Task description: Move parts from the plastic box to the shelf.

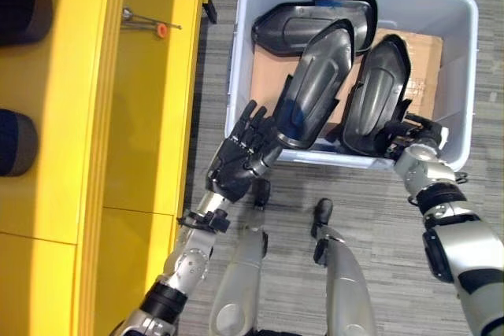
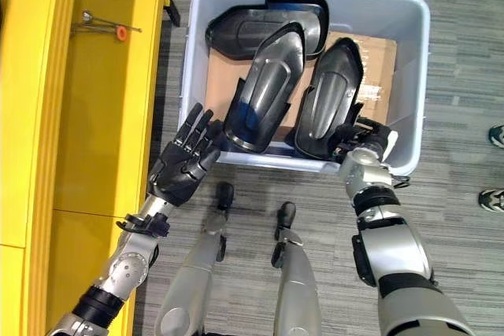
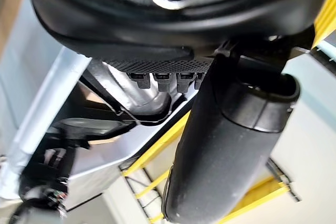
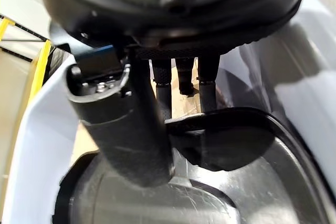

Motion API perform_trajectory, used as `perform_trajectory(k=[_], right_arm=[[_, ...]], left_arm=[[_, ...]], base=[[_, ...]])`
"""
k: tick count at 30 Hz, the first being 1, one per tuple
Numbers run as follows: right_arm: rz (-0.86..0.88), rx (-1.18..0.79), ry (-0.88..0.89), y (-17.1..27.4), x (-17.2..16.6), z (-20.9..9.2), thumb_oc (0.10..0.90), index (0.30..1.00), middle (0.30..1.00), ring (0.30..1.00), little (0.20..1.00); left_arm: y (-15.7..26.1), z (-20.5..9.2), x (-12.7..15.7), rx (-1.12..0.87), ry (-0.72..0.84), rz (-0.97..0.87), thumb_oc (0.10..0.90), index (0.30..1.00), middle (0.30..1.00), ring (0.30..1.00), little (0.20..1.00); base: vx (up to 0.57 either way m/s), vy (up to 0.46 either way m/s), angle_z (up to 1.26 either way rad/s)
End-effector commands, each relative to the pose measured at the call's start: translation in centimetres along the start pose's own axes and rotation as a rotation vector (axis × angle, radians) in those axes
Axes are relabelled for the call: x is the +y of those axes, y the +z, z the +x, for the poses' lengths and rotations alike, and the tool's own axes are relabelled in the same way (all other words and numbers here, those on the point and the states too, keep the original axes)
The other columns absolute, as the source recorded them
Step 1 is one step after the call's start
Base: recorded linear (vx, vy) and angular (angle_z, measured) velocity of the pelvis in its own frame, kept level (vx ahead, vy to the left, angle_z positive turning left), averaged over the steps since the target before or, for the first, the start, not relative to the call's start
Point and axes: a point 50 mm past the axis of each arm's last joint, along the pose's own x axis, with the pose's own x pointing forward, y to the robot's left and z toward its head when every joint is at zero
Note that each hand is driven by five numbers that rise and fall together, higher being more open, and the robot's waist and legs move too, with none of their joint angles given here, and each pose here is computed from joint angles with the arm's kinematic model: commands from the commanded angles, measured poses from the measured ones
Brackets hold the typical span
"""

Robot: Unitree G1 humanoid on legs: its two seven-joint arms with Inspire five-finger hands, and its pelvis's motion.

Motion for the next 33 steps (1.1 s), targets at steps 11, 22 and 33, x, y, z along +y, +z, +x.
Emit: perform_trajectory(k=[11,22,33], right_arm=[[0.041,0.222,0.166,-8.0,0.1,-1.2,0.400,0.300,0.300,0.300,0.300],[0.201,0.047,0.205,-4.4,0.8,-1.1,0.400,0.300,0.300,0.300,0.300],[0.377,-0.227,0.338,0.5,2.1,-4.9,0.400,0.300,0.300,0.300,0.300]], left_arm=[[2.1,2.0,-3.2,-0.138,-0.223,0.001,0.900,1.000,1.000,1.000,1.000],[2.6,1.9,-3.4,-0.150,-0.215,0.015,0.900,1.000,1.000,1.000,1.000],[3.5,-1.1,-1.5,-0.131,-0.141,0.057,0.900,1.000,1.000,1.000,1.000]], base=[[0.00,0.001,0.02],[0.00,-0.003,0.01],[0.08,-0.067,-0.04]])
